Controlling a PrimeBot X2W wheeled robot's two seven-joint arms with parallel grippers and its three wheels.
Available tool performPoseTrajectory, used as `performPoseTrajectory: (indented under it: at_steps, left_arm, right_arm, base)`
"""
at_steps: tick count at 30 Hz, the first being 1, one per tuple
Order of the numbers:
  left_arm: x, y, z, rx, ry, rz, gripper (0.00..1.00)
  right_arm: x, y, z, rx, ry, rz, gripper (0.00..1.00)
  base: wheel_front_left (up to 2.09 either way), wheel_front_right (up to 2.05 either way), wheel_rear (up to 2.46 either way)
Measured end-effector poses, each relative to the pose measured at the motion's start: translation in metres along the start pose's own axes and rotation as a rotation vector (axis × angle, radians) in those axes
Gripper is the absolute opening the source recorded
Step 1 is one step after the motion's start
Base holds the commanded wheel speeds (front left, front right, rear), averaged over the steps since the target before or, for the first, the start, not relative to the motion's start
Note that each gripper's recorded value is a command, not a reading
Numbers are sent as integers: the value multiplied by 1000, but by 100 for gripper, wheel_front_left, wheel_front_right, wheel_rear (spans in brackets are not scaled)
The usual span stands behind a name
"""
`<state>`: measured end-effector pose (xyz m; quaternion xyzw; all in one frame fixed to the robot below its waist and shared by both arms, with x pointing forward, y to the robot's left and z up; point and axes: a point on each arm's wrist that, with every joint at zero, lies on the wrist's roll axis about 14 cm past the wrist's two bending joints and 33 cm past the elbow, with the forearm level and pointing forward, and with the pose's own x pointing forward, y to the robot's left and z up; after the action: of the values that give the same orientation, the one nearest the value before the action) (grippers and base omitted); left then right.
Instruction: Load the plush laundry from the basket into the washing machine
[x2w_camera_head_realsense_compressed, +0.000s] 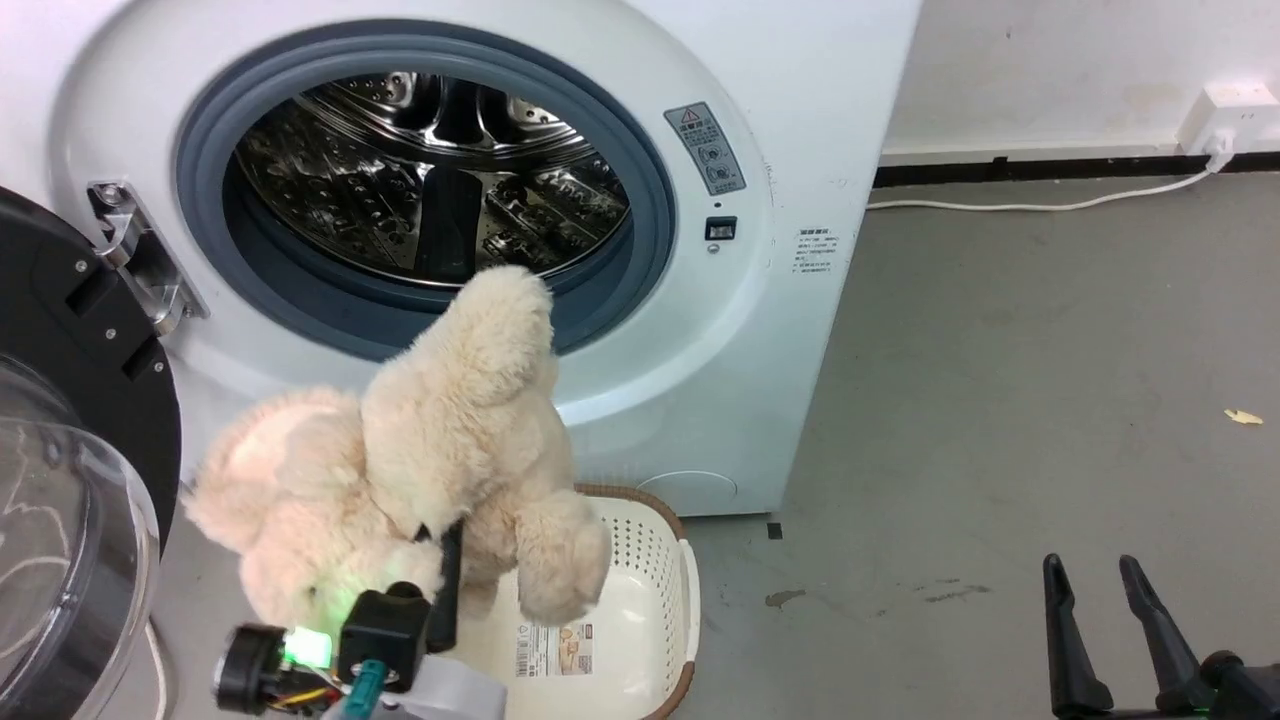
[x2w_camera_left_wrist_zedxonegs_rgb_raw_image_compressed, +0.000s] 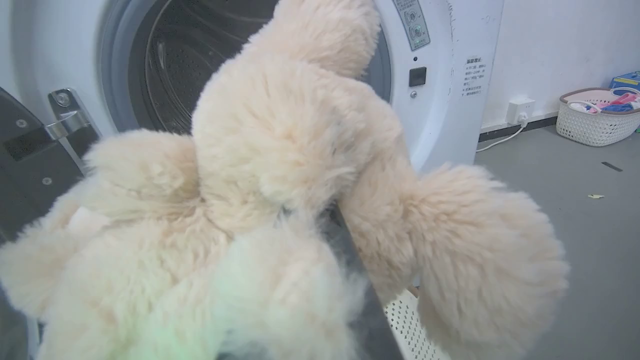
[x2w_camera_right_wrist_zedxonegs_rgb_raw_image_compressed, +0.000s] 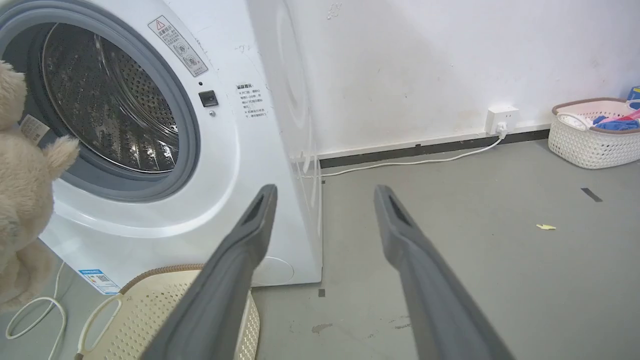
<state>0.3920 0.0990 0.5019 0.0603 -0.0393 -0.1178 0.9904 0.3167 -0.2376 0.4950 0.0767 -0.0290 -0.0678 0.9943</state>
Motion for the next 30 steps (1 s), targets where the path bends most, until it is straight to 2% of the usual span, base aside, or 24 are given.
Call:
performPoseTrajectory:
  at_steps: [5, 10, 17, 25, 30]
  left_arm:
    - [11, 6, 13, 48, -56, -16, 0]
    - [50, 11, 26, 111, -106, -56, 0]
    - [127, 14, 30, 134, -99, -89, 0]
    - [239, 24, 5, 219, -49, -98, 0]
    - [290, 32, -22, 268, 23, -92, 0]
  right_arm:
    - [2, 0, -4, 8, 16, -4, 100]
    - [11, -7, -12, 2, 42, -32, 100]
    - [45, -15, -14, 14, 31, -64, 100]
    - [84, -20, -37, 25, 67, -76, 100]
    - [92, -31, -50, 17, 97, -106, 100]
  base:
    - [0, 0, 0]
    - [0, 0, 0]
    - [0, 0, 0]
    - [0, 0, 0]
    - [0, 0, 0]
